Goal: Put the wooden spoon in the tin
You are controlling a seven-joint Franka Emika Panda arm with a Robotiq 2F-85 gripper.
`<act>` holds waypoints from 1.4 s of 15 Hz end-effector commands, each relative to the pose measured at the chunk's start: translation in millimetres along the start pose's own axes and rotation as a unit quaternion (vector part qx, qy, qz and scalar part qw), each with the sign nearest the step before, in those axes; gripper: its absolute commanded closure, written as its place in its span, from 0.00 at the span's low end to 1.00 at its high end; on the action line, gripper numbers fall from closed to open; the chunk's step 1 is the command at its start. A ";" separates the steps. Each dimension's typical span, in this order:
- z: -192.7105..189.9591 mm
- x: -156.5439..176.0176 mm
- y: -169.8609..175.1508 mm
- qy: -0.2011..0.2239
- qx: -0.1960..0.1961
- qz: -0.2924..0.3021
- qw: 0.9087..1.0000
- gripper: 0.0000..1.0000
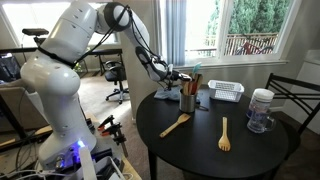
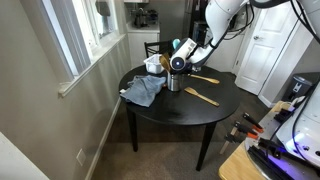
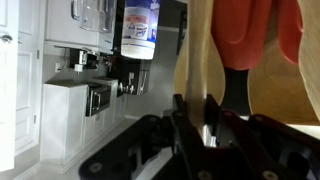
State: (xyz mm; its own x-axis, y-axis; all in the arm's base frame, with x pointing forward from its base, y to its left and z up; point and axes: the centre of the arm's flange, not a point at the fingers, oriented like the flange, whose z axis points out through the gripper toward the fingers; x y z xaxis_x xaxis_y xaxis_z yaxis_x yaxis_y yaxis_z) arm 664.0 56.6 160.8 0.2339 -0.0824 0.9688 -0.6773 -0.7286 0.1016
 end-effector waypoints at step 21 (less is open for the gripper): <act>-53.3 52.4 52.5 -0.319 0.101 -0.038 0.942 0.00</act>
State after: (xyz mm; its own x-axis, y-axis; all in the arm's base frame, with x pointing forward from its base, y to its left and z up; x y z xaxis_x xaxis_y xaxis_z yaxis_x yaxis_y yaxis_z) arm 624.5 48.6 195.8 0.6466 -0.3788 0.6622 -0.5295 -0.8477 0.0321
